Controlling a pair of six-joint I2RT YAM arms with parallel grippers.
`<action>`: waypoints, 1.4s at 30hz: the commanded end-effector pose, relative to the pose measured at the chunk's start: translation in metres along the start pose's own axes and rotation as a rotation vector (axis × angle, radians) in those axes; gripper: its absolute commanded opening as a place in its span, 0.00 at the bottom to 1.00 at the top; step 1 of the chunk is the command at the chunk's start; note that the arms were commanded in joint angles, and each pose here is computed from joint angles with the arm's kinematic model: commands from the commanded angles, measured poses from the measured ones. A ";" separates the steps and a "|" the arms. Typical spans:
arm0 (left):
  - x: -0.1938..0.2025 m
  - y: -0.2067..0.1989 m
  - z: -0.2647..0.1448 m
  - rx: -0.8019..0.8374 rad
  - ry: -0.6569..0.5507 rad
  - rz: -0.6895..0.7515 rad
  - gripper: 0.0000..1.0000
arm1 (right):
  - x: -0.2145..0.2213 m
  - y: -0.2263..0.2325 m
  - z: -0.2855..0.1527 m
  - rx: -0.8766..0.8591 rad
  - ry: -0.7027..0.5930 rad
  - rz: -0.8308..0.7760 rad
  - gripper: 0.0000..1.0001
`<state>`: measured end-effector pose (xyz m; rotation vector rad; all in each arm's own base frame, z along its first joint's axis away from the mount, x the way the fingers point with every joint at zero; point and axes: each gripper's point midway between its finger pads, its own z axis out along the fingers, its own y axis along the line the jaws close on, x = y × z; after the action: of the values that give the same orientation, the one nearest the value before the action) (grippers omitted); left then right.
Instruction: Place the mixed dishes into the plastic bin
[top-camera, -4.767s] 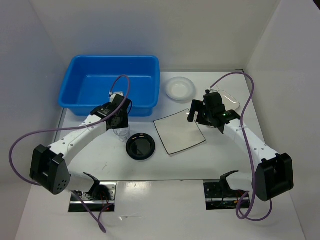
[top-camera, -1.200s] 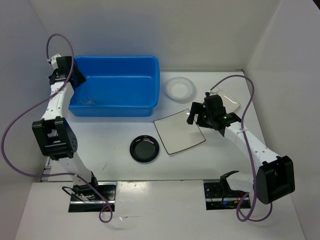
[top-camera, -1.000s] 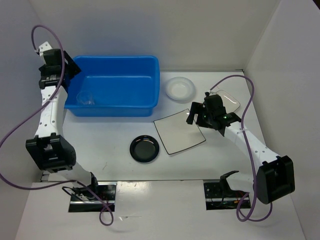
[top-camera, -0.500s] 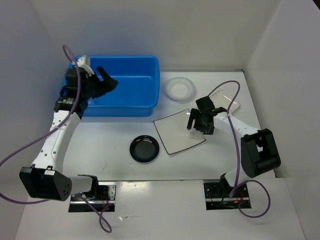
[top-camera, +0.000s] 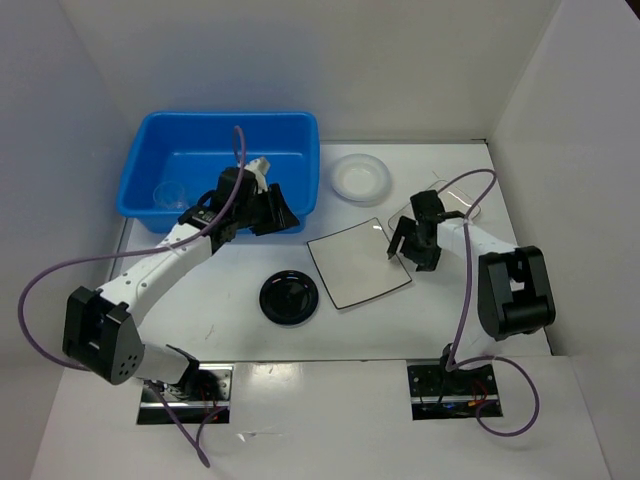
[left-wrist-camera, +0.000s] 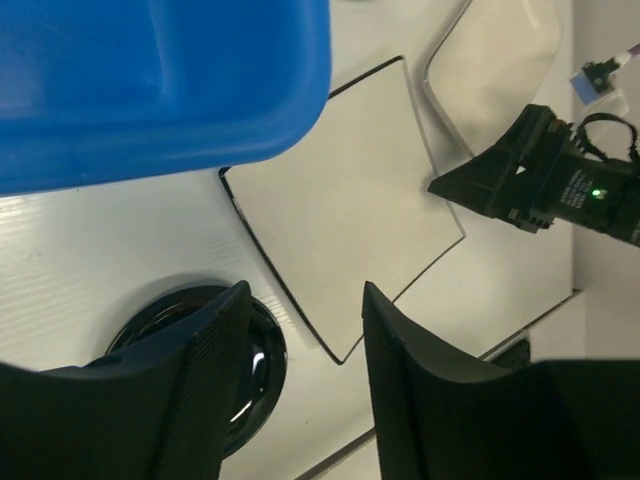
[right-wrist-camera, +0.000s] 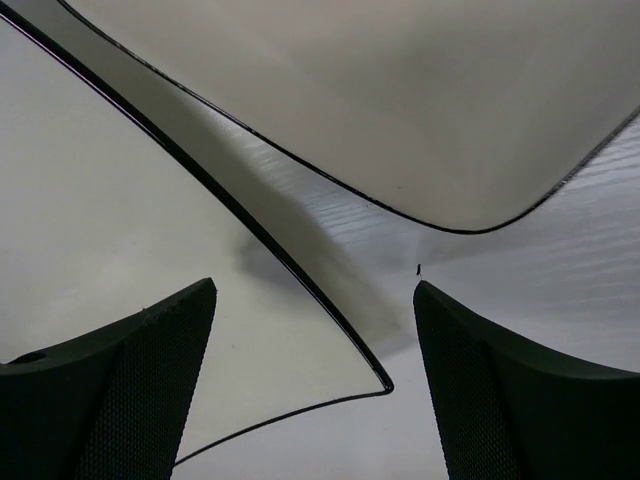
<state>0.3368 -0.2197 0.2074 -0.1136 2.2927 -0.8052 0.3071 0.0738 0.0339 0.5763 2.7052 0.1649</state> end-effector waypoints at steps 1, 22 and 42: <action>-0.005 -0.004 0.009 -0.002 -0.035 -0.002 0.55 | -0.002 0.019 0.004 -0.104 0.041 -0.032 0.84; 0.017 0.022 0.046 -0.148 0.025 0.017 0.42 | 0.017 0.006 0.007 -0.350 0.241 0.079 0.66; 0.021 0.039 0.049 -0.219 0.032 0.035 0.42 | 0.038 0.011 0.002 -0.472 0.362 0.141 0.43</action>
<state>0.3508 -0.2201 0.1389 -0.1649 2.4216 -0.5660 0.2808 0.0936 0.0183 0.6501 2.8219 0.9027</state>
